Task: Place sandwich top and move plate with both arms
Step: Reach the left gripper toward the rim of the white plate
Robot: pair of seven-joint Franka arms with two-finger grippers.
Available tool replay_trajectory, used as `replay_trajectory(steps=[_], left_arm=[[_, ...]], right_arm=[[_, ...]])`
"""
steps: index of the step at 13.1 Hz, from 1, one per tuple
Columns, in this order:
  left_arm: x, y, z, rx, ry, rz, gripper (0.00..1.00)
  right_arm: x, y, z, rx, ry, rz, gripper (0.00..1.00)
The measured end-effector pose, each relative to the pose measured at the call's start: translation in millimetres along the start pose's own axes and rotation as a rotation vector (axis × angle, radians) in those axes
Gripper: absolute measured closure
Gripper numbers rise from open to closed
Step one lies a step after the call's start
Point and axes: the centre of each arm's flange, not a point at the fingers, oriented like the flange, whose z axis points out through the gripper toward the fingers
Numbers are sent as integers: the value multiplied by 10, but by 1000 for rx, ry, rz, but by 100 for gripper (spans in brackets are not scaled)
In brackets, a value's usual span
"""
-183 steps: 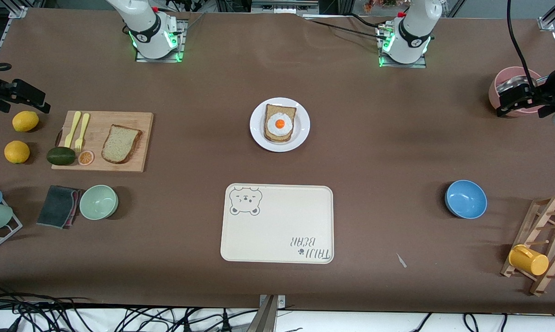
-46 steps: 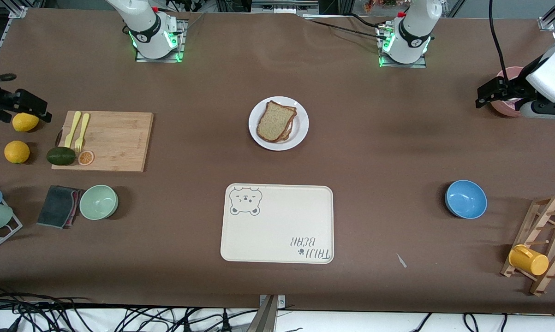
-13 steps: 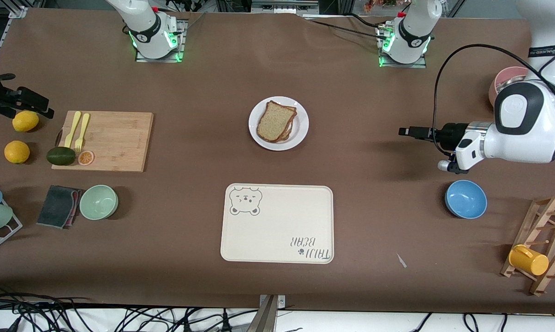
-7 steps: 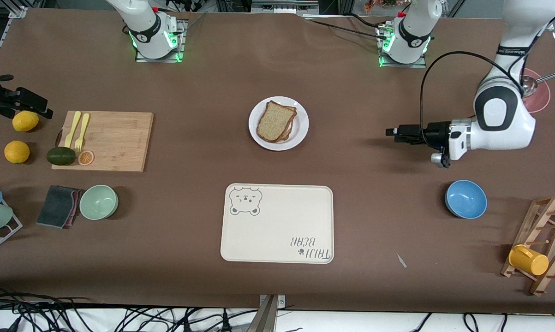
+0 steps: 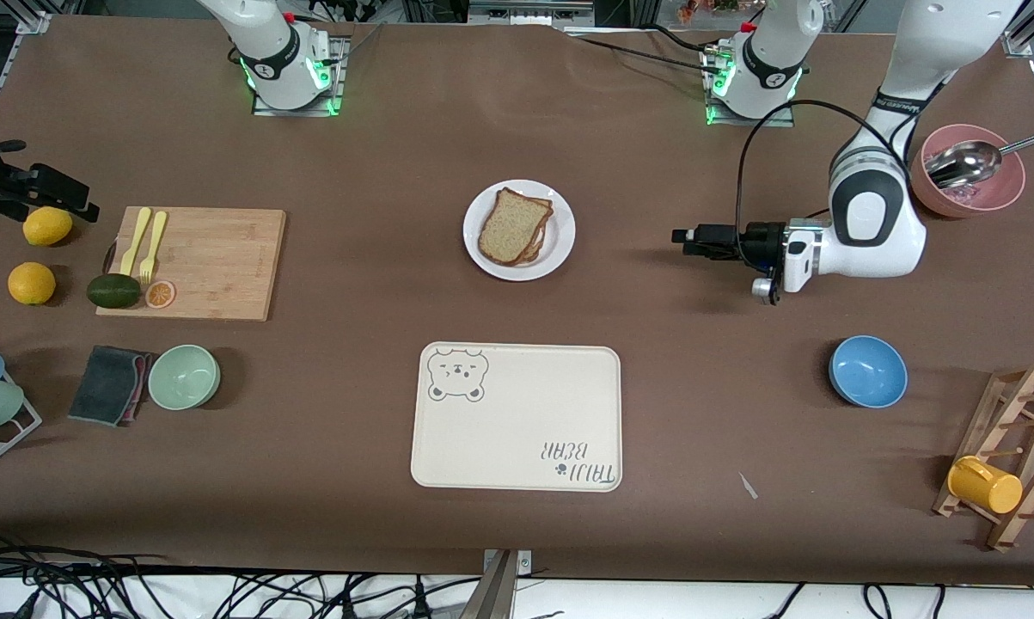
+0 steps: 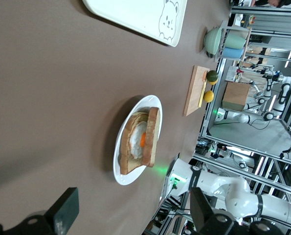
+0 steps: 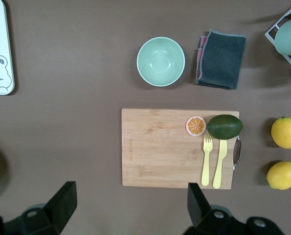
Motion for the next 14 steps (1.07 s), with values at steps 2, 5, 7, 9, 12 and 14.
replay_trajectory(steps=[2, 5, 7, 9, 12, 14], left_arm=[[20, 37, 47, -14, 11, -2, 0], [25, 71, 329, -16, -5, -7, 0], [3, 41, 550, -13, -36, -15, 0], [-9, -87, 666, -19, -53, -5, 0], [-25, -356, 898, -72, -48, 10, 0], [-39, -365, 1163, -98, -33, 11, 0]], right_arm=[[1, 0, 1, 0, 0, 0, 0], [1, 2, 6, 0, -2, 0, 0], [2, 2, 7, 0, -2, 0, 0], [2, 3, 8, 0, -2, 0, 0], [2, 4, 8, 0, -2, 1, 0], [2, 6, 8, 0, -3, 1, 0]])
